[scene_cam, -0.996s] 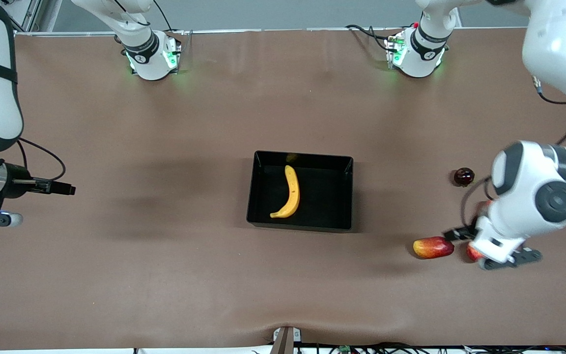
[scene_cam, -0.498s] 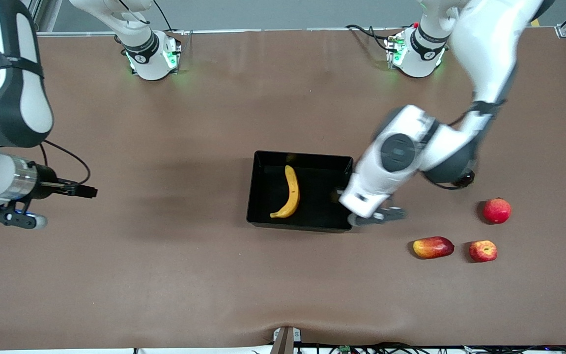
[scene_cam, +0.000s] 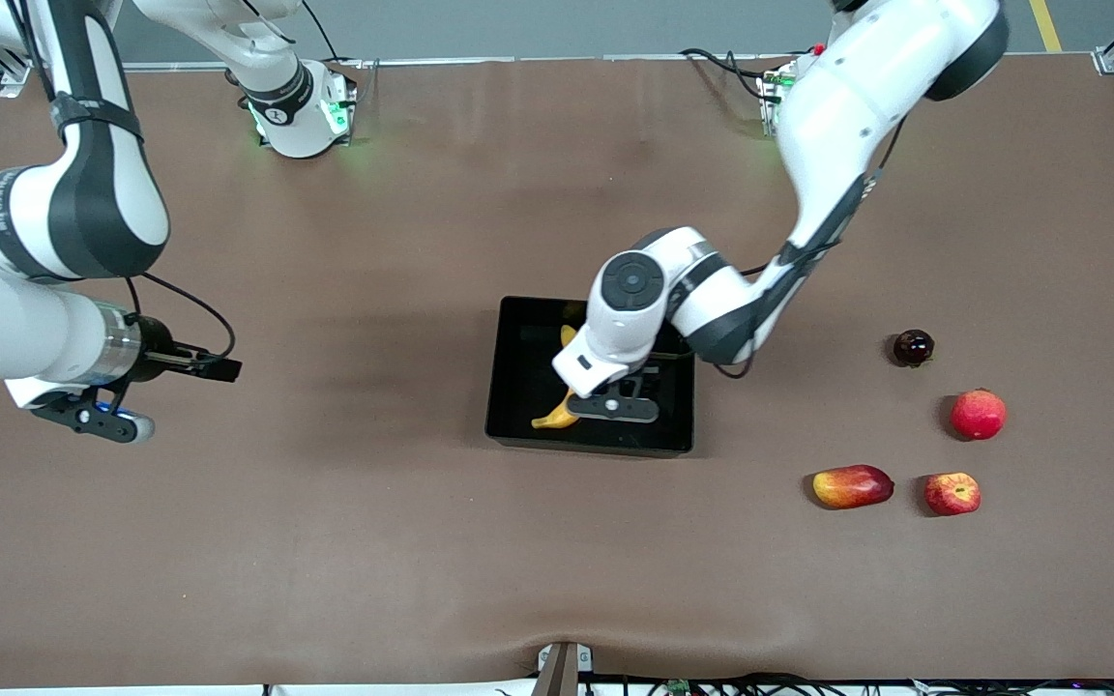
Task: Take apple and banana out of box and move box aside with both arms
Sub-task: 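Lower the left gripper onto the banana while the right gripper reaches the tray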
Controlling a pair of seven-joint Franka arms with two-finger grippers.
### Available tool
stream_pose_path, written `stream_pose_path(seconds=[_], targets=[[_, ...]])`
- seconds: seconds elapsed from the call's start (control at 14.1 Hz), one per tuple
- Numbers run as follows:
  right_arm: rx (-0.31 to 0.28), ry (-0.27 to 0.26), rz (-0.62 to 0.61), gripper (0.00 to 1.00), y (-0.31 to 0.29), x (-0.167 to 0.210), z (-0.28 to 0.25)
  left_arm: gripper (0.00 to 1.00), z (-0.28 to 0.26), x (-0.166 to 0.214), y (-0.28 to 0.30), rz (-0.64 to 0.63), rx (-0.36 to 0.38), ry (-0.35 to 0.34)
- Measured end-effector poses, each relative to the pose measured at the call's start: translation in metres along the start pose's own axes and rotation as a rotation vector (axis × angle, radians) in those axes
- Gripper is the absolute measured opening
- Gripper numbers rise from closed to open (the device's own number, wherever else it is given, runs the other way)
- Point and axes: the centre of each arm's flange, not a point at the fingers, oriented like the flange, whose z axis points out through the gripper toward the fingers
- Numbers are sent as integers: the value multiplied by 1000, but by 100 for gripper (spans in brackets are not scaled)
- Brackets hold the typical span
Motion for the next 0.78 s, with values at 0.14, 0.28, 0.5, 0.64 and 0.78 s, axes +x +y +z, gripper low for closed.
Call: stream_pose_path(seconds=[0.14, 0.28, 0.5, 0.64, 0.78], targets=[[-13, -16, -7, 100, -14, -6, 11, 100, 20, -8, 15, -4, 10, 14], [-26, -33, -21, 100, -25, -12, 25, 100, 31, -15, 25, -12, 15, 13], [-33, -45, -43, 100, -40, -20, 44, 100, 39, -18, 30, -20, 8, 11], [-2, -57, -41, 100, -57, -27, 56, 100, 41, -17, 30, -21, -5, 19], [28, -48, -27, 100, -77, -36, 69, 100, 43, -17, 30, -21, -9, 21]])
